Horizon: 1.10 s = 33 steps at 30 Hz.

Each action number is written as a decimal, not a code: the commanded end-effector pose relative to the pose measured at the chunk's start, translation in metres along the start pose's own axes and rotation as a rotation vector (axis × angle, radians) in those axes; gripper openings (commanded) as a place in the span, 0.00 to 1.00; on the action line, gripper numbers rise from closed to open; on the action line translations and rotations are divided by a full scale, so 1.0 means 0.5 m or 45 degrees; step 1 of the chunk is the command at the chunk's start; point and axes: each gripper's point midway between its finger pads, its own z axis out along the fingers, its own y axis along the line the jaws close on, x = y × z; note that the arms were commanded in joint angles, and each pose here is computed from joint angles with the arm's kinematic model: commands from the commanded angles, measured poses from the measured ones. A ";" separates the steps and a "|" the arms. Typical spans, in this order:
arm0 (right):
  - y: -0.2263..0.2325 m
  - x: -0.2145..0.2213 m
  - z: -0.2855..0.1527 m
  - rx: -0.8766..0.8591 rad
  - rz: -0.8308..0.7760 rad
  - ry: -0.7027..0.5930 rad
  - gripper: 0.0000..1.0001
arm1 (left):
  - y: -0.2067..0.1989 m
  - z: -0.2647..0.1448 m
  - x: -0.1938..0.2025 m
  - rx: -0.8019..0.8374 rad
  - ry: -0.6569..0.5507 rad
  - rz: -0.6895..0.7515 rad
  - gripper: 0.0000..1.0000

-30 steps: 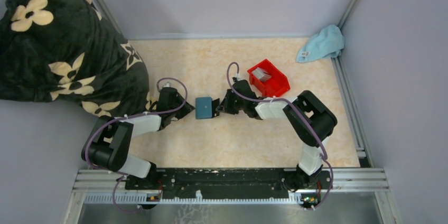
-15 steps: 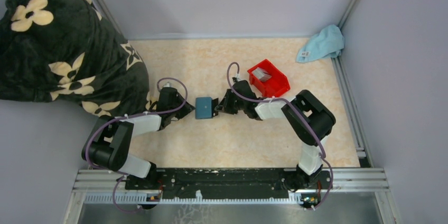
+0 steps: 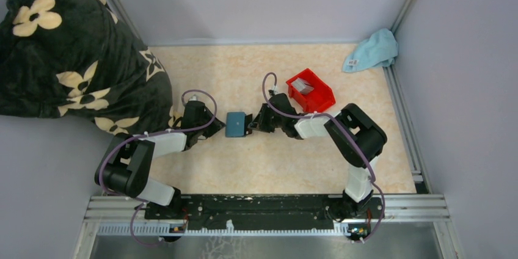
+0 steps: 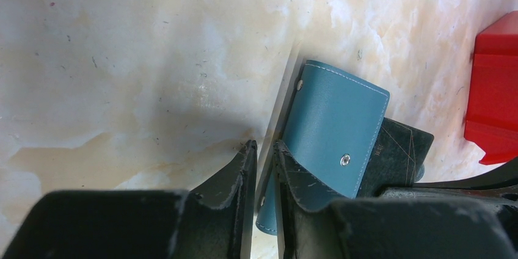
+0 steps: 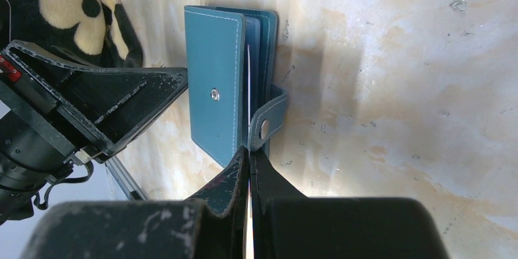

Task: Put the credit cards into the card holder
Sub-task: Open the card holder at the center of the board.

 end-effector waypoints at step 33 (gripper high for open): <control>-0.013 -0.017 -0.009 0.033 -0.049 -0.034 0.00 | 0.099 -0.003 0.096 -0.236 0.215 0.042 0.23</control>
